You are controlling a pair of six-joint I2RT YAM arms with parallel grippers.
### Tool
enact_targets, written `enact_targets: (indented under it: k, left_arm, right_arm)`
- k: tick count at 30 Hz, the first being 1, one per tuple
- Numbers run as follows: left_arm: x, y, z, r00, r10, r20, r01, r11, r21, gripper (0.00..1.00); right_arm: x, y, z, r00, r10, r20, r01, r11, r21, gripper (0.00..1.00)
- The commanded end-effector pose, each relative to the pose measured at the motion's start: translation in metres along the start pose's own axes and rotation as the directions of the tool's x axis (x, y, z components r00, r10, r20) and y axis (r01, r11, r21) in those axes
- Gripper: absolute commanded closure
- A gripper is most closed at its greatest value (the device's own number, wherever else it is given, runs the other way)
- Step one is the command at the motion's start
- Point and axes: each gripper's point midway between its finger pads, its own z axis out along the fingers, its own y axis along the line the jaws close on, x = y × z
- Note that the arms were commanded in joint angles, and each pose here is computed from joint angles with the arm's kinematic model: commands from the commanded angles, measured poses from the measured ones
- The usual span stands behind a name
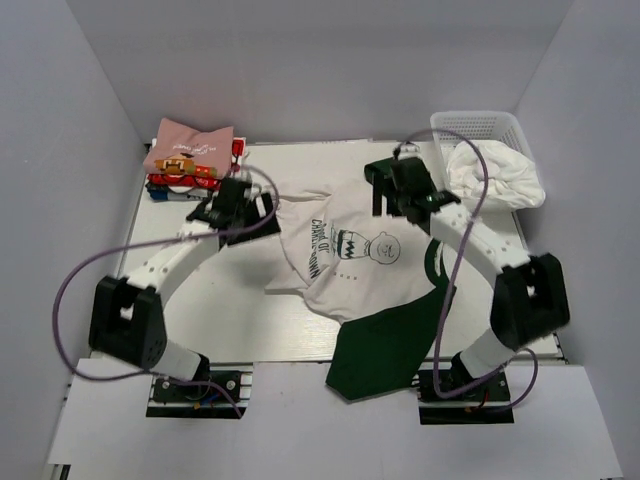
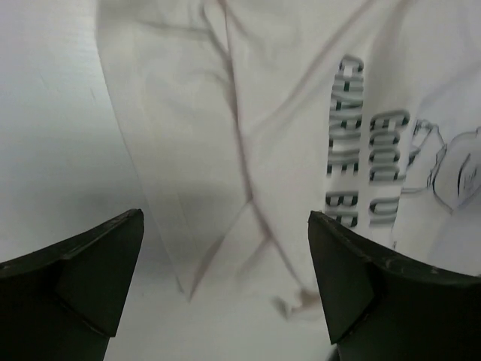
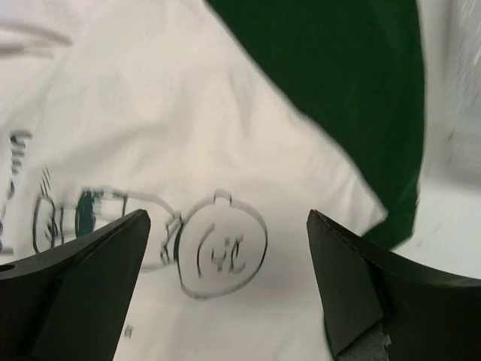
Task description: Fold and stack the t-shirts
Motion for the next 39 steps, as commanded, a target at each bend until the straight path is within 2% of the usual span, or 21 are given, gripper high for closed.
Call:
enact_targets:
  k: [1, 3, 4, 6, 10, 12, 13, 15, 16, 18, 19, 23, 26, 30, 31, 34, 35, 36, 37, 38, 39]
  left_arm:
    - [0.071, 0.005, -0.008, 0.988, -0.067, -0.14, 0.08, 0.993, 0.091, 0.0]
    - [0.104, 0.012, -0.009, 0.978, -0.085, -0.189, 0.106, 0.989, 0.103, 0.0]
    - [0.11, 0.013, -0.009, 0.978, -0.084, -0.192, 0.107, 0.988, 0.115, 0.0]
    - [0.117, 0.013, -0.006, 0.977, -0.094, -0.192, 0.122, 0.983, 0.139, 0.0]
    - [0.12, 0.009, 0.012, 0.974, -0.092, -0.206, 0.125, 0.98, 0.152, 0.0]
    - [0.123, 0.007, 0.02, 0.971, -0.078, -0.228, 0.117, 0.98, 0.163, 0.11]
    - [0.127, 0.006, 0.025, 0.965, -0.069, -0.254, 0.113, 0.98, 0.161, 0.17]
    - [0.128, 0.003, 0.03, 0.965, -0.058, -0.255, 0.107, 0.977, 0.183, 0.4]
    - [0.132, -0.001, 0.028, 0.961, -0.053, -0.272, 0.113, 0.971, 0.21, 0.67]
    - [0.138, -0.003, 0.028, 0.953, -0.037, -0.3, 0.109, 0.968, 0.227, 0.95]
    - [0.137, -0.003, 0.027, 0.952, -0.037, -0.303, 0.11, 0.968, 0.225, 1.0]
    - [0.111, -0.001, 0.003, 0.966, -0.083, -0.245, 0.135, 0.969, 0.205, 1.0]
    - [0.078, 0.005, -0.033, 0.984, -0.125, -0.124, 0.142, 0.979, 0.144, 1.0]
    - [0.069, 0.058, -0.064, 0.98, -0.199, -0.017, 0.194, 0.97, -0.149, 1.0]
    - [0.082, 0.073, -0.068, 0.971, -0.232, -0.052, 0.216, 0.951, -0.223, 1.0]
    - [0.105, 0.078, -0.075, 0.966, -0.241, -0.09, 0.218, 0.952, -0.215, 1.0]
    - [0.098, 0.065, -0.069, 0.972, -0.224, -0.07, 0.214, 0.969, -0.125, 0.99]
    - [0.113, 0.047, -0.064, 0.969, -0.205, -0.136, 0.206, 0.979, -0.009, 0.86]
    - [0.114, 0.031, -0.062, 0.983, -0.113, -0.143, 0.128, 0.987, 0.1, 0.68]
    - [0.106, -0.007, -0.066, 0.991, -0.042, -0.126, 0.081, 0.946, 0.315, 0.48]
    - [0.108, -0.017, -0.066, 0.991, -0.01, -0.132, 0.061, 0.922, 0.383, 0.1]
  right_arm:
    - [0.082, -0.002, -0.012, 0.972, 0.175, -0.155, -0.174, 0.984, 0.02, 0.1]
    - [0.112, -0.01, -0.024, 0.955, 0.219, -0.198, -0.214, 0.976, 0.045, 0.1]
    - [0.146, -0.015, -0.027, 0.937, 0.237, -0.255, -0.226, 0.972, 0.071, 0.1]
    - [0.144, -0.008, -0.04, 0.933, 0.278, -0.229, -0.284, 0.959, 0.01, 0.1]
    - [0.179, -0.007, -0.049, 0.921, 0.301, -0.249, -0.32, 0.947, -0.039, 0.1]
    - [0.193, -0.008, -0.048, 0.908, 0.31, -0.282, -0.328, 0.945, -0.016, 0.1]
    - [0.196, -0.012, -0.047, 0.907, 0.311, -0.284, -0.322, 0.947, 0.008, 0.1]
    - [0.206, -0.02, -0.041, 0.901, 0.312, -0.301, -0.307, 0.949, 0.065, 0.1]
    - [0.209, -0.023, -0.04, 0.896, 0.324, -0.304, -0.311, 0.946, 0.091, 0.1]
    - [0.214, -0.03, -0.034, 0.893, 0.327, -0.308, -0.296, 0.944, 0.143, 0.1]
    - [0.216, -0.031, -0.033, 0.884, 0.347, -0.312, -0.308, 0.936, 0.17, 0.1]
    - [0.222, -0.043, -0.023, 0.866, 0.373, -0.332, -0.291, 0.917, 0.272, 0.1]
    - [0.218, -0.054, -0.018, 0.865, 0.38, -0.329, -0.266, 0.901, 0.342, 0.1]
    - [0.207, -0.071, -0.011, 0.864, 0.418, -0.28, -0.288, 0.868, 0.406, 0.1]
    - [0.204, -0.072, -0.008, 0.864, 0.422, -0.276, -0.292, 0.865, 0.408, 0.1]
    - [0.195, -0.075, -0.002, 0.864, 0.423, -0.273, -0.302, 0.868, 0.393, 0.1]
    - [0.195, -0.073, -0.001, 0.871, 0.402, -0.282, -0.285, 0.882, 0.376, 0.1]
    - [0.189, -0.063, 0.004, 0.878, 0.384, -0.285, -0.292, 0.903, 0.316, 0.1]
    - [0.189, -0.062, 0.004, 0.88, 0.375, -0.293, -0.288, 0.91, 0.3, 0.1]
    - [0.19, -0.06, 0.004, 0.879, 0.371, -0.3, -0.285, 0.913, 0.293, 0.1]
    - [0.188, -0.056, 0.005, 0.881, 0.358, -0.308, -0.281, 0.922, 0.266, 0.1]
